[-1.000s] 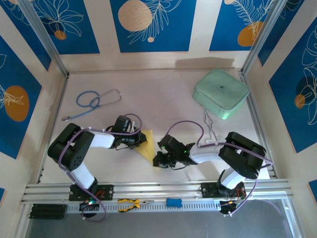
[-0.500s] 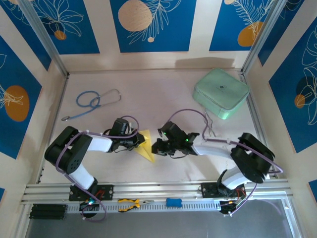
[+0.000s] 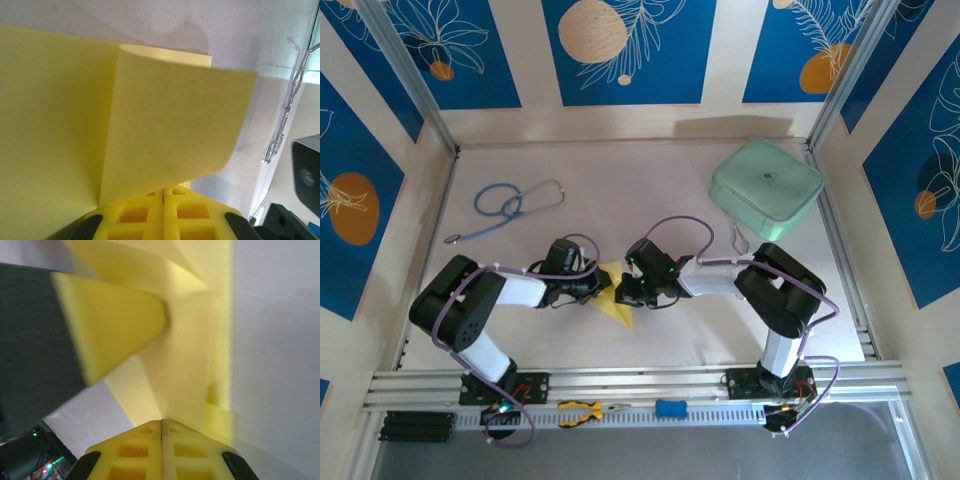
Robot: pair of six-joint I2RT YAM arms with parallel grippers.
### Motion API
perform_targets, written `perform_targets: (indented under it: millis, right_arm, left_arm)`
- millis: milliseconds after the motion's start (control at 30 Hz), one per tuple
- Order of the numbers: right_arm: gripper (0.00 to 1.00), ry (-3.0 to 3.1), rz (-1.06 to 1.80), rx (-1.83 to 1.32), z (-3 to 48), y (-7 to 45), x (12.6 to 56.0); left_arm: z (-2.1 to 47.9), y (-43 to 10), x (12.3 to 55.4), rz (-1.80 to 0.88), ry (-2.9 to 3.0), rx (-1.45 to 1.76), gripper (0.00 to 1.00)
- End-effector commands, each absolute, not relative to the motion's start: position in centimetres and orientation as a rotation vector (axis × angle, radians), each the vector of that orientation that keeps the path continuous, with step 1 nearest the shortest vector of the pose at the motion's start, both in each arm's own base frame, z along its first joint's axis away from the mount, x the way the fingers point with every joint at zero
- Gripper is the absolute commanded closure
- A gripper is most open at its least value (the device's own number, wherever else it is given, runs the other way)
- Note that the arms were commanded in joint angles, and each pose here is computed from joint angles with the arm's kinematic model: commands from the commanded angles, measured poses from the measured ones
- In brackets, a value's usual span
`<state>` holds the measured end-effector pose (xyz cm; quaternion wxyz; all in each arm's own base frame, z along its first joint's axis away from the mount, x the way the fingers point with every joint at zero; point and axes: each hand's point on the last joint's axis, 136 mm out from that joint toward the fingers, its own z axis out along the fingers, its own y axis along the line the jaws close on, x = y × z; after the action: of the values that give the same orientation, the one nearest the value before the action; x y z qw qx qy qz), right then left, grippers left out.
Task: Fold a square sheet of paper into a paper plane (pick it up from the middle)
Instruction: Fourth fold the wing at the center of the table.
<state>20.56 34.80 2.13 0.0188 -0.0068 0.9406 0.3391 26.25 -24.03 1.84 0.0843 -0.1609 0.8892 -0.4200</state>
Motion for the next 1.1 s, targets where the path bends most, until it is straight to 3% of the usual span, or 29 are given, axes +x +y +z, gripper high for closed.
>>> perform_targets:
  millis: [0,300,467,800,1067]
  right_arm:
    - [0.94,3.028,0.976,0.033,-0.3,32.4,18.4]
    - [0.96,3.092,0.903,0.07,-2.3,30.2,16.9]
    - [0.96,3.084,0.904,0.06,-2.0,30.4,17.5]
    - [0.97,3.089,0.913,0.069,-2.4,30.4,17.4]
    - [0.98,3.144,0.814,0.058,-3.6,29.5,16.4]
  left_arm:
    - [0.2,-22.8,25.2,-1.133,2.729,-0.516,1.0]
    - [4.6,-24.4,26.3,-1.251,2.625,-0.331,0.92]
    - [6.0,-24.9,25.1,-1.246,2.64,-0.214,0.93]
    - [3.4,-27.0,23.3,-1.3,2.759,-0.136,0.96]
    - [0.1,-24.4,24.4,-1.104,2.833,-0.232,0.99]
